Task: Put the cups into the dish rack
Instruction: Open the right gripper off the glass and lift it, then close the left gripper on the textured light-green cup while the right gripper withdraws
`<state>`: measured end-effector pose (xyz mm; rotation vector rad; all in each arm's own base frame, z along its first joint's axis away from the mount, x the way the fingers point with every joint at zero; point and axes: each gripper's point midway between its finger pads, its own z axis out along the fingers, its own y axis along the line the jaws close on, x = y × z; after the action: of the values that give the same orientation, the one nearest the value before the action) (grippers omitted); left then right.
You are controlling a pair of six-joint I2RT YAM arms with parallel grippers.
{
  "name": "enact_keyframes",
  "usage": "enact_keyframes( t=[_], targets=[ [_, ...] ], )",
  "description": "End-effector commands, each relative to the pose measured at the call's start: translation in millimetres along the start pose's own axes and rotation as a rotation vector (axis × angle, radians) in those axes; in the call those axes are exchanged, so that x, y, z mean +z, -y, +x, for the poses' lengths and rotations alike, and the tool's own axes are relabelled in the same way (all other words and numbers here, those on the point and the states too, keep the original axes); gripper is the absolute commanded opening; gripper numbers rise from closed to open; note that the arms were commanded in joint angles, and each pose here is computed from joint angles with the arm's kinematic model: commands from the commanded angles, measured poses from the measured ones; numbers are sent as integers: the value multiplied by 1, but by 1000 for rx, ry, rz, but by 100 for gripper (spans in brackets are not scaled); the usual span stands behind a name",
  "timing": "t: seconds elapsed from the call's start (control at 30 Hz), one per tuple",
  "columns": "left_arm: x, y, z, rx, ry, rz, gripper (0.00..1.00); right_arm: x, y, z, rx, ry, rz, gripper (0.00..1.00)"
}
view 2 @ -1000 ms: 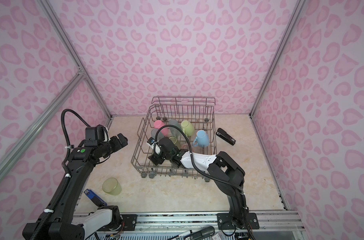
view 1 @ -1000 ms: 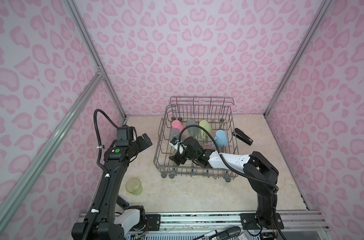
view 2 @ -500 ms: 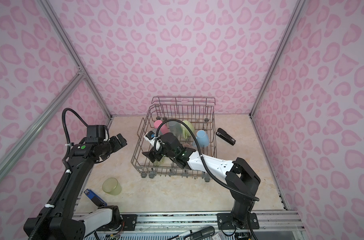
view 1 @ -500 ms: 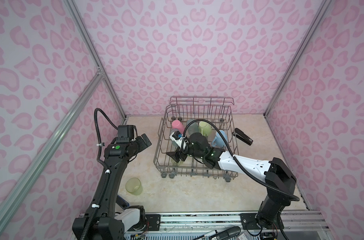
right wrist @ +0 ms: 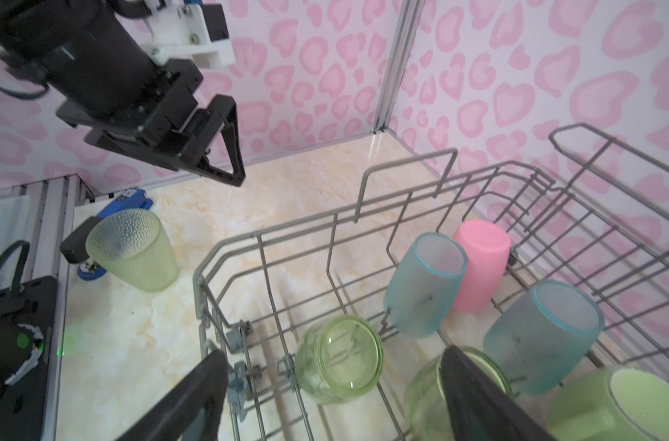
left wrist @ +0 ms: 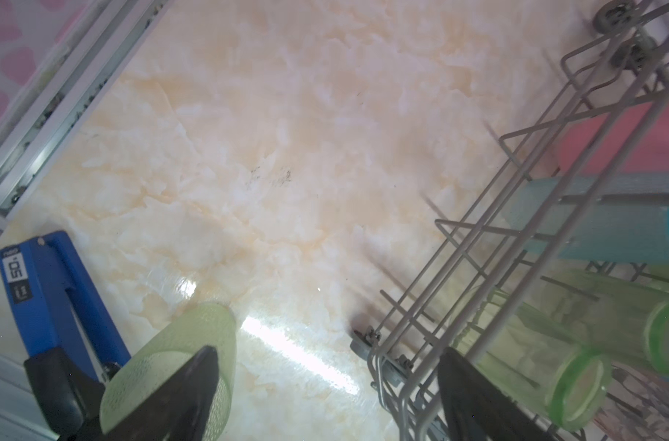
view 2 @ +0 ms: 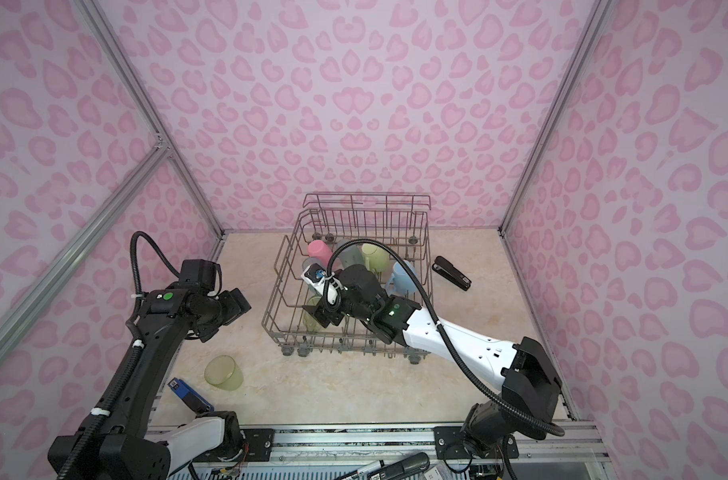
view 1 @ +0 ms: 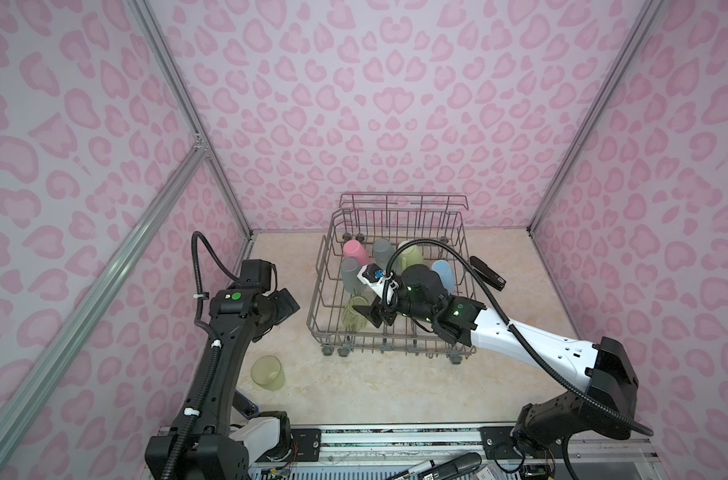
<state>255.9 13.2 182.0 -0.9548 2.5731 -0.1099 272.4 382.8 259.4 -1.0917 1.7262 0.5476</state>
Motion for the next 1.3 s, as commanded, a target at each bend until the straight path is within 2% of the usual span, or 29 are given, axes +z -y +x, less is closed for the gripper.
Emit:
enact_keyframes(
  t=[0.0, 0.23, 0.5, 0.77, 1.03, 1.27],
  targets=[
    [-1, -17, 21, -80, -59, -52, 90, -13, 6, 32, -18, -70, 61, 86],
    [-2, -37, 34, -151, -70, -121, 88, -51, 3, 56, -48, 0, 75, 86],
    [-10, -42, 37, -223, -60, -130, 87, -79, -5, 46, -48, 198, 49, 85],
    [-7, -43, 36, -245, -54, -138, 84, -106, -13, 38, -34, 332, 24, 85],
    [10, -47, 46, -258, -82, -163, 73, -111, -12, 43, -19, 336, 34, 85],
    [28, -54, 51, -260, -95, -216, 69, -114, -11, 43, -8, 356, 30, 85]
  ],
)
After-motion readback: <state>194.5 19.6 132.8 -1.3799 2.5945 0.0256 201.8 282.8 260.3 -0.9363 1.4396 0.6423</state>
